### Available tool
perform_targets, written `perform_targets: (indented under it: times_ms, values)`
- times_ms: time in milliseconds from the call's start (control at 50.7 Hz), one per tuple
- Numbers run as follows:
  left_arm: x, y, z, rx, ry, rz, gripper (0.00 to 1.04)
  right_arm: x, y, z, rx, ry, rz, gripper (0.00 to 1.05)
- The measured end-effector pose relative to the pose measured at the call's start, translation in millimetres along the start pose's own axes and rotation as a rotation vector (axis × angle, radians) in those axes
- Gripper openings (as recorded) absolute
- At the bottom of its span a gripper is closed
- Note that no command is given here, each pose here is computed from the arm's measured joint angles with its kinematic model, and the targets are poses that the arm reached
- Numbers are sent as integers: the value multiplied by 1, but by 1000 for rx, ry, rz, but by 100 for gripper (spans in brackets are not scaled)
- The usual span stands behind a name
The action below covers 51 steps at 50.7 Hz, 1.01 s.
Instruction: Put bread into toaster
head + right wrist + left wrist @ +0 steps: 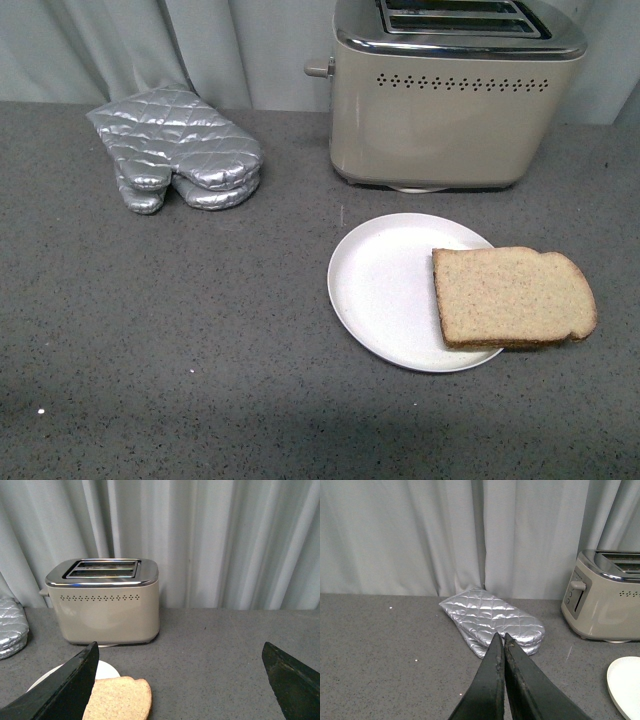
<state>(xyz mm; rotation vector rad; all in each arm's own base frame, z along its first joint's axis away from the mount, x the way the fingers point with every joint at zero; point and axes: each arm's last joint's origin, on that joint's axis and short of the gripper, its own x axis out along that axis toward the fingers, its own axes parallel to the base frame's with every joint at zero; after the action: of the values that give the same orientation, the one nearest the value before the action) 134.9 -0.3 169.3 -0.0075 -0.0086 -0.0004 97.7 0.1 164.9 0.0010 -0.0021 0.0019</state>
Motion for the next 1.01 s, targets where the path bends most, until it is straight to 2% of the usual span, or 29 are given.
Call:
perform_targets:
  times_ms: [1006]
  values:
    - [-27,0,3,0,-13,0,4,0,0,0,0,0,0,95]
